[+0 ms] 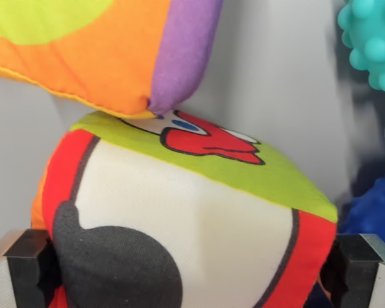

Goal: Pick an object from the bin

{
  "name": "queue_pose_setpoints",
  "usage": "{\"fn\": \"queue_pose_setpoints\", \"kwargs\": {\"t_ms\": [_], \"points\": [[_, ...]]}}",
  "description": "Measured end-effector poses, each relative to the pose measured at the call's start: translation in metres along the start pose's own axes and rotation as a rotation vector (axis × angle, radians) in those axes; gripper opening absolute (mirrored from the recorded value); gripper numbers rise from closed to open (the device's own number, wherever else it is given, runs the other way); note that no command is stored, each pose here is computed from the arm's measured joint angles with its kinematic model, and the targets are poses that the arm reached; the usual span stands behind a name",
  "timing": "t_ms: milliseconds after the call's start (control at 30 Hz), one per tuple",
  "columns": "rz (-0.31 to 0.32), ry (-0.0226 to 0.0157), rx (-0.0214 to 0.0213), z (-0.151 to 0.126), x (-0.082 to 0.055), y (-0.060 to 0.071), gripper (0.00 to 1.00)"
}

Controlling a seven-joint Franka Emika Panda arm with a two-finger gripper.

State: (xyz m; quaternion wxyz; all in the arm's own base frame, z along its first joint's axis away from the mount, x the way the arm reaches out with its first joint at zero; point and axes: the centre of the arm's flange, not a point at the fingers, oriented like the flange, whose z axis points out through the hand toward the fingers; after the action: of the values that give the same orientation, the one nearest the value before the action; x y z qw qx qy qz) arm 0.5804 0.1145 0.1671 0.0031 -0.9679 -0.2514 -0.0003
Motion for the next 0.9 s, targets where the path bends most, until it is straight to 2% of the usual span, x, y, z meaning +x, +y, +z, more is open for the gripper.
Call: {"fn": "queue_pose_setpoints", "kwargs": {"t_ms": [233,500,900], "points": [[0.000,0.0001,-0.0007,0.0002,0.0001,-0.0002,0.00],[-0.001,-0.0034,0.0008,0.0025,-0.0005,-0.0006,0.00],[-0.001,-0.0032,0.0007,0.0026,-0.0005,-0.0005,0.00]]}}
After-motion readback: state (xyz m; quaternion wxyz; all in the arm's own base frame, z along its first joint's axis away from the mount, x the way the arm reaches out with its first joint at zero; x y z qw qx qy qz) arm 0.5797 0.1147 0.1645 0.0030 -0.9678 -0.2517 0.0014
